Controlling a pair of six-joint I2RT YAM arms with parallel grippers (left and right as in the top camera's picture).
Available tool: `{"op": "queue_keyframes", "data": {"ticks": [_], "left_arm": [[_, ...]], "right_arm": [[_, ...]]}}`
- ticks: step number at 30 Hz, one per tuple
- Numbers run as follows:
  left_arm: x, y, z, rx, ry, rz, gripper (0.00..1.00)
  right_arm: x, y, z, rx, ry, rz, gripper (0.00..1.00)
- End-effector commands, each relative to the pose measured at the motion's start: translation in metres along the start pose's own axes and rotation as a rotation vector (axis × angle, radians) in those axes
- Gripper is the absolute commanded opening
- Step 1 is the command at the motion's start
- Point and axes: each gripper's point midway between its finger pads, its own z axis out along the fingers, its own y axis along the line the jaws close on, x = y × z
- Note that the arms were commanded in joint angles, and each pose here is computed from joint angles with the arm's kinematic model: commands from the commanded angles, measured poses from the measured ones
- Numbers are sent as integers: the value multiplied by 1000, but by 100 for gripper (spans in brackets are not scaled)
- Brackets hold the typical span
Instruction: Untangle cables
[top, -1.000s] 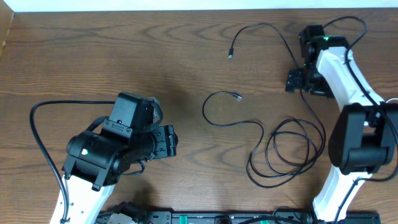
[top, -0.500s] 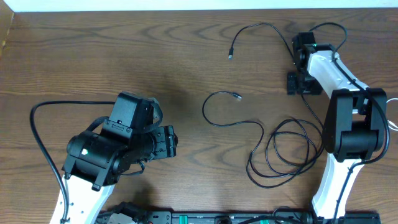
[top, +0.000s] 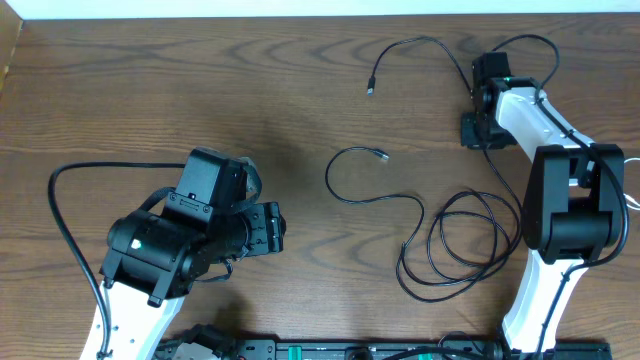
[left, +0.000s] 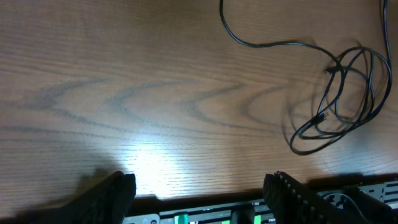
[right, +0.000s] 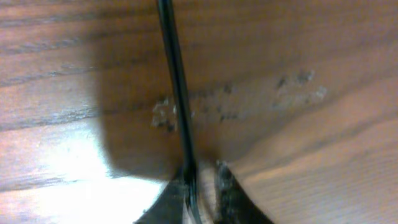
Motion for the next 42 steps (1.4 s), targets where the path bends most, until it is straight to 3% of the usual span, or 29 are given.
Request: {"op": "queue_keyframes", "data": {"ticks": [1, 6, 12, 21, 25, 29, 35, 42], "left_arm": [[-2, 1, -4, -7, -16, 15, 72], [-4, 0, -4, -4, -21, 16, 72], [-4, 0, -4, -3, -24, 16, 72], [-4, 0, -4, -3, -23, 16, 72], [-4, 0, -4, -3, -24, 16, 72], [-4, 0, -4, -3, -24, 16, 72], [-4, 0, -4, -3, -23, 16, 72], [-2, 1, -4, -7, -16, 15, 72]], "right_arm": [[34, 10, 24, -57, 122, -29, 1], [40, 5, 10, -56, 159, -24, 1], [1, -5, -74, -113, 3, 16, 1], [-64, -25, -312, -295, -594, 40, 1], [-75, -78, -411, -190, -901, 181, 1], [-61, -143, -486, -66, -1125, 388, 1], [-26, -210, -537, 29, -1280, 536, 1], [-23, -267, -500, 156, -1180, 640, 1]]}}
